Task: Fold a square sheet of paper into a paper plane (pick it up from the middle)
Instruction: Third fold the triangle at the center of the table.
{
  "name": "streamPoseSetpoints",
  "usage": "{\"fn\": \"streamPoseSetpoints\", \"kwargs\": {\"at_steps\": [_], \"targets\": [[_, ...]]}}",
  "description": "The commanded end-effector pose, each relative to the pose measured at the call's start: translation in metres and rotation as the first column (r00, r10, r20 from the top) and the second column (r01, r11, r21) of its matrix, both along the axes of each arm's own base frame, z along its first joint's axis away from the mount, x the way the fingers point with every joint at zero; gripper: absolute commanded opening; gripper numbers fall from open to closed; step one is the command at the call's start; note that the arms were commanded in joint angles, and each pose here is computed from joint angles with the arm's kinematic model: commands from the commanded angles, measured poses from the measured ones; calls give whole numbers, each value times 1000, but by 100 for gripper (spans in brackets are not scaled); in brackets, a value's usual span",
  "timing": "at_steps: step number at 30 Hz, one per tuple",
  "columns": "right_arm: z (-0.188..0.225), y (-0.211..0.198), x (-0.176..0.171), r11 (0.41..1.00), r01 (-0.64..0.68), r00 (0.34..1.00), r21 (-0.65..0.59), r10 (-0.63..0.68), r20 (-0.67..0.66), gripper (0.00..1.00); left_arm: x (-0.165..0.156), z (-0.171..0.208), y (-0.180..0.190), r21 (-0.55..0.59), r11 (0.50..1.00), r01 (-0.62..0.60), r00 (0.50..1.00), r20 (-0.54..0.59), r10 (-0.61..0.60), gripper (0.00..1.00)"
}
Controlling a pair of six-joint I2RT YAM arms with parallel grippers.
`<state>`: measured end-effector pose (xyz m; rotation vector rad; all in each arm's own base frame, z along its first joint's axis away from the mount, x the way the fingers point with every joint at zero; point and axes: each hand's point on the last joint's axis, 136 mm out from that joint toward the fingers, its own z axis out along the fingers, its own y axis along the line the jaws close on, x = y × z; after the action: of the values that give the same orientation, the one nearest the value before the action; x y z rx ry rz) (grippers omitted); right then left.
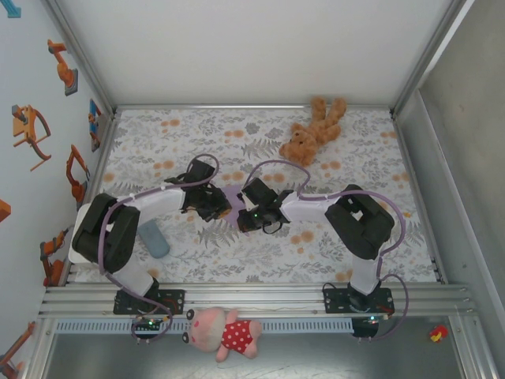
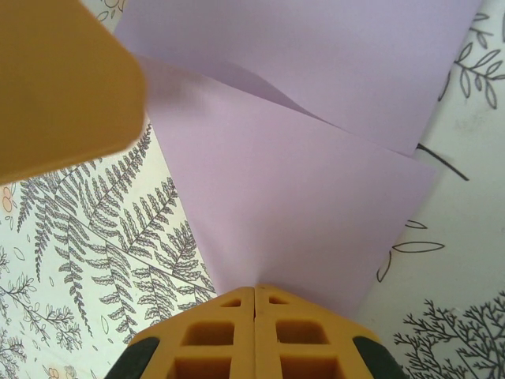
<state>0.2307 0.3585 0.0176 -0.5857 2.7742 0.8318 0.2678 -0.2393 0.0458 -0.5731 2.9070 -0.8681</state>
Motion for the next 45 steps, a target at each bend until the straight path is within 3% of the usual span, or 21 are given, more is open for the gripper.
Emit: {"fn": "streamPoseSetpoints", "kwargs": {"at_steps": [1, 12, 18, 27, 33, 45], "targets": [[-19, -11, -5, 997, 16, 999, -81, -19, -40, 2, -2, 11, -11, -70, 996, 46, 997, 71, -41, 14], [-22, -12, -7, 996, 27, 998, -85, -33, -60, 1, -17, -13, -27, -150, 986, 76, 997, 30, -72, 9], [-25, -15, -9, 994, 33, 996, -106, -42, -77, 1, -24, -30, -21, -128, 989, 68, 998, 5, -68, 9], [-41, -36, -17, 975, 56, 990, -214, -82, -113, 1, -27, -54, 3, -9, 998, 69, 997, 39, -69, 9], [-53, -50, -24, 962, 69, 984, -264, -109, -138, 0, -15, -50, 24, 40, 997, 65, 993, 97, -69, 9], [-55, -51, -23, 963, 91, 978, -254, -134, -158, 0, 17, -44, 69, 75, 997, -10, 986, 169, -3, 10]]}}
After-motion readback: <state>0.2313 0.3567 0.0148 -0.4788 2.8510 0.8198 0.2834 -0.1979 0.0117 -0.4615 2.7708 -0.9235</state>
